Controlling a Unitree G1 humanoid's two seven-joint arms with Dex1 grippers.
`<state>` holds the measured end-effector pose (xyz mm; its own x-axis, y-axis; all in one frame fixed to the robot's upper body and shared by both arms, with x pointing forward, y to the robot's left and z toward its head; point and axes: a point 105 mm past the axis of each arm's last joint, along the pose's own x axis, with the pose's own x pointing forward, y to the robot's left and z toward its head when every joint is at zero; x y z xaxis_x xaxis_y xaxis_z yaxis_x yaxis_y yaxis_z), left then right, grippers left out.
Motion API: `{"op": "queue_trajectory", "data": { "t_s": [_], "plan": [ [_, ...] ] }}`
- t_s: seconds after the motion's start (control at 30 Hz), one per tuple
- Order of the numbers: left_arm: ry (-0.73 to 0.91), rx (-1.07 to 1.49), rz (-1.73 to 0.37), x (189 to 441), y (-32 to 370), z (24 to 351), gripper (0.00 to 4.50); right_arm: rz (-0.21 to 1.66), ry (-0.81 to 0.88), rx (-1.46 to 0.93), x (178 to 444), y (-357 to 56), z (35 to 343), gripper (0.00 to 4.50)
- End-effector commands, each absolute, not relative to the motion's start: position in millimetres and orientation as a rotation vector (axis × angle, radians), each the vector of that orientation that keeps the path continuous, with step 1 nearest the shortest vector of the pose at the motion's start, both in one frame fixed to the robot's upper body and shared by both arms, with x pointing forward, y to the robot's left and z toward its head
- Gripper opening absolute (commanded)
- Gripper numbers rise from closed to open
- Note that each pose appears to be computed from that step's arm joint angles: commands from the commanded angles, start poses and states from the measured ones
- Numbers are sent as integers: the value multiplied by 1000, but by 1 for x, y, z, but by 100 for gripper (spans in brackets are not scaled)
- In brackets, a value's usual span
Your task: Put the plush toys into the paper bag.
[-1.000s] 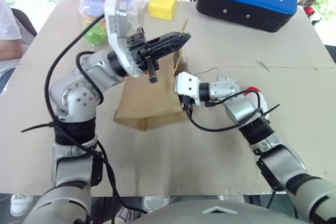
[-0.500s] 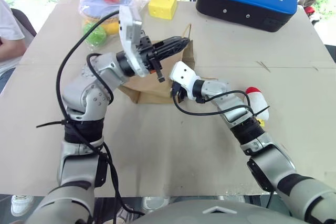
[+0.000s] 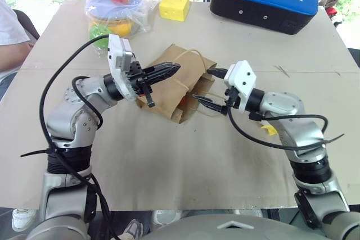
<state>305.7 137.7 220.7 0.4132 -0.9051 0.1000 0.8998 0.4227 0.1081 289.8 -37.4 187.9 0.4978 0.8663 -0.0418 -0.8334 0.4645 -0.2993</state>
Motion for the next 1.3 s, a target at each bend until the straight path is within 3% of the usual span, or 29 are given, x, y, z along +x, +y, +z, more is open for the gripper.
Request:
{"op": "queue_trajectory", "data": {
  "t_s": [0.03,0.07,0.1,0.13,0.3,0.47,0.57,0.73,0.77,0.8,0.87,1.03,1.3],
  "plan": [
    [-225,68,-1129,306,133,235,0,996,-148,-223,270,-68,214,391],
    [-229,69,-1128,307,133,235,0,967,-122,-239,266,-78,213,391],
    [-232,69,-1127,308,132,236,0,919,-85,-275,264,-92,208,433],
    [-236,70,-1127,308,131,237,0,872,-47,-314,262,-105,203,446],
    [-249,61,-1119,313,128,239,0,550,201,-528,266,-182,158,448],
    [-246,62,-1123,316,121,236,0,396,420,-430,275,-217,100,448],
    [-251,63,-1124,317,118,237,0,365,444,-397,280,-221,88,369],
    [-263,69,-1112,314,118,241,0,432,362,-372,283,-205,101,137],
    [-263,69,-1109,314,118,241,0,436,352,-372,283,-205,103,122],
    [-264,69,-1107,314,118,241,0,455,324,-349,283,-202,110,64],
    [-270,54,-1101,314,117,242,0,554,204,-256,280,-185,137,2],
    [-271,32,-1114,315,116,243,0,709,27,-200,296,-139,179,2],
    [-294,25,-1144,317,108,251,0,1032,102,-251,317,-51,151,2]
  ]
}}
